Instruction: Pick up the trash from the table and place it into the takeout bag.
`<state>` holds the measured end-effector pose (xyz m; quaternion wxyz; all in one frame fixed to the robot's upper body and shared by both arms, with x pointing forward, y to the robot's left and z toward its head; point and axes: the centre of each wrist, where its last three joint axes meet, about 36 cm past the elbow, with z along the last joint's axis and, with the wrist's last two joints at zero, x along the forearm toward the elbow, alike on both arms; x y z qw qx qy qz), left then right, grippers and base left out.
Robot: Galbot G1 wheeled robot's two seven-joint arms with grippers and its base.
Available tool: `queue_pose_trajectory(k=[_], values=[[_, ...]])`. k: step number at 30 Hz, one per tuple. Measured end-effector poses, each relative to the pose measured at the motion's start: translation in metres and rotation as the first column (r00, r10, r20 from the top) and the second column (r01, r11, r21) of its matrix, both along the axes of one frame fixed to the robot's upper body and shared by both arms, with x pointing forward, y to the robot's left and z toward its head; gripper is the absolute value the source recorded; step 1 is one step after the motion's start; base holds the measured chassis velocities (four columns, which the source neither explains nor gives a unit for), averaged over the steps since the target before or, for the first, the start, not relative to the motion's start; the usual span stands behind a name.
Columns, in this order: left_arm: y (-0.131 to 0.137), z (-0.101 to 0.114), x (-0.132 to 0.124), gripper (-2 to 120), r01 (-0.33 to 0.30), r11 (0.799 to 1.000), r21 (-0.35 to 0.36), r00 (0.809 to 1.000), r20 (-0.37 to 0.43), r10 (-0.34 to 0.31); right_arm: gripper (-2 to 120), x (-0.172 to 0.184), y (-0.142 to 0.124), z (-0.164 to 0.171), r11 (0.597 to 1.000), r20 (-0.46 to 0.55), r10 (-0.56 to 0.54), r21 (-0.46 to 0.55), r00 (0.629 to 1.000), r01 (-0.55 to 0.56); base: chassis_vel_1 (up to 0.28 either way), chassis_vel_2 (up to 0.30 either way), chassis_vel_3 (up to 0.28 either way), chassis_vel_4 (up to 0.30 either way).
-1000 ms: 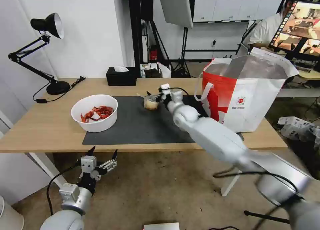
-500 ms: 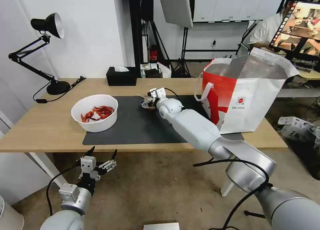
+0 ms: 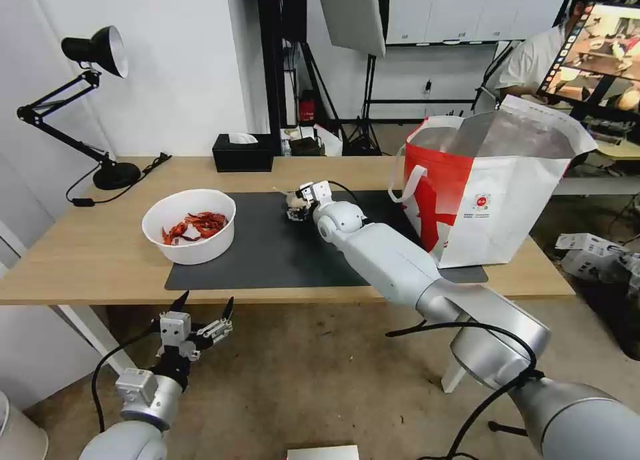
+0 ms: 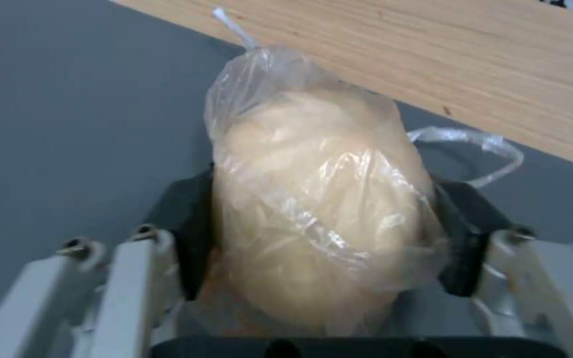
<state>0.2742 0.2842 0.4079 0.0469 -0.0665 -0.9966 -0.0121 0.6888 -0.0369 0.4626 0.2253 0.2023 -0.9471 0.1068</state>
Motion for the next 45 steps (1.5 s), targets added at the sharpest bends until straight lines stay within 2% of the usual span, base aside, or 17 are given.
queue_pose_trajectory(k=[8, 12, 13, 15, 16, 18, 19, 21, 22, 24, 25, 27, 31, 37, 38, 41, 45], values=[[-0.001, 0.001, 0.001, 100, 0.002, 1.0, -0.001, 1.0, 0.005, -0.002, 37, -0.012, -0.007, 0.002, 0.999, 0.022, -0.013, 0.037, 1.0, 0.012, 0.0, 0.0, 0.0, 0.0], [-0.001, 0.004, 0.001, 100, 0.004, 1.0, 0.0, 1.0, 0.012, -0.004, 19, -0.04, -0.02, 0.017, 0.998, 0.234, -0.017, 0.055, 0.972, 0.005, 0.0, 0.0, 0.0, 0.0], [-0.001, 0.004, 0.001, 100, 0.004, 1.0, 0.0, 1.0, 0.012, -0.004, 19, -0.04, -0.02, 0.017, 0.998, 0.234, -0.017, 0.055, 0.972, 0.005, 0.0, 0.0, 0.0, 0.0], [-0.001, 0.006, 0.0, 100, 0.003, 1.0, 0.0, 1.0, 0.014, -0.003, 12, -0.059, -0.035, 0.029, 0.999, 0.375, -0.033, 0.049, 0.926, 0.015, 0.0, 0.0, 0.0, 0.0], [-0.001, 0.006, 0.0, 100, 0.003, 1.0, 0.0, 1.0, 0.014, -0.003, 12, -0.059, -0.035, 0.029, 0.999, 0.375, -0.033, 0.049, 0.926, 0.015, 0.0, 0.0, 0.0, 0.0], [-0.001, 0.006, -0.001, 100, 0.004, 1.0, -0.001, 1.0, 0.013, -0.004, 8, -0.078, -0.052, 0.045, 0.998, 0.518, -0.054, 0.051, 0.854, 0.032, 0.0, 0.0, 0.0, 0.0], [-0.001, 0.006, -0.001, 100, 0.004, 1.0, -0.001, 1.0, 0.013, -0.004, 8, -0.078, -0.052, 0.045, 0.998, 0.518, -0.054, 0.051, 0.854, 0.032, 0.0, 0.0, 0.0, 0.0], [-0.002, 0.006, -0.002, 100, 0.005, 1.0, -0.002, 1.0, 0.012, -0.005, 7, -0.094, -0.067, 0.059, 0.996, 0.613, -0.084, 0.064, 0.785, 0.057, 0.0, 0.0, 0.0, 0.0], [-0.002, 0.006, -0.002, 100, 0.005, 1.0, -0.002, 1.0, 0.012, -0.005, 7, -0.094, -0.067, 0.059, 0.996, 0.613, -0.084, 0.064, 0.785, 0.057, 0.0, 0.0, 0.0, 0.0], [-0.005, 0.005, -0.002, 100, 0.012, 1.0, -0.007, 1.0, 0.009, -0.012, 7, -0.113, -0.099, 0.093, 0.988, 0.731, -0.151, 0.091, 0.666, 0.124, 0.0, 0.0, 0.0, 0.0], [-0.005, 0.005, -0.002, 100, 0.012, 1.0, -0.007, 1.0, 0.009, -0.012, 7, -0.113, -0.099, 0.093, 0.988, 0.731, -0.151, 0.091, 0.666, 0.124, 0.0, 0.0, 0.0, 0.0], [-0.009, 0.003, -0.003, 100, 0.018, 1.0, -0.015, 1.0, 0.005, -0.018, 7, -0.12, -0.125, 0.117, 0.971, 0.754, -0.218, 0.103, 0.62, 0.216, 0.0, 0.0, 0.0, 0.0], [-0.012, 0.002, -0.003, 100, 0.024, 1.0, -0.019, 1.0, 0.003, -0.024, 7, -0.12, -0.153, 0.138, 0.937, 0.711, -0.315, 0.129, 0.629, 0.323, 0.0, 0.0, 0.0, 0.0], [-0.016, 0.001, -0.003, 100, 0.035, 0.999, -0.024, 0.999, -0.001, -0.035, 7, -0.112, -0.215, 0.173, 0.845, 0.478, -0.504, 0.099, 0.72, 0.525, 0.0, 0.0, 0.0, 0.0], [-0.016, 0.001, -0.003, 100, 0.035, 0.999, -0.024, 0.999, -0.001, -0.035, 7, -0.112, -0.215, 0.173, 0.845, 0.478, -0.504, 0.099, 0.72, 0.525, 0.0, 0.0, 0.0, 0.0], [-0.016, 0.002, -0.002, 100, 0.042, 0.999, -0.021, 0.999, 0.0, -0.042, 18, -0.113, -0.231, 0.188, 0.845, 0.336, -0.517, 0.053, 0.787, 0.532, 0.0, 0.0, 0.0, 0.0], [-0.018, 0.004, -0.002, 100, 0.049, 0.999, -0.022, 0.999, 0.006, -0.049, 34, -0.114, -0.236, 0.201, 0.862, 0.296, -0.486, 0.009, 0.823, 0.506, 0.0, 0.0, 0.0, 0.0]])
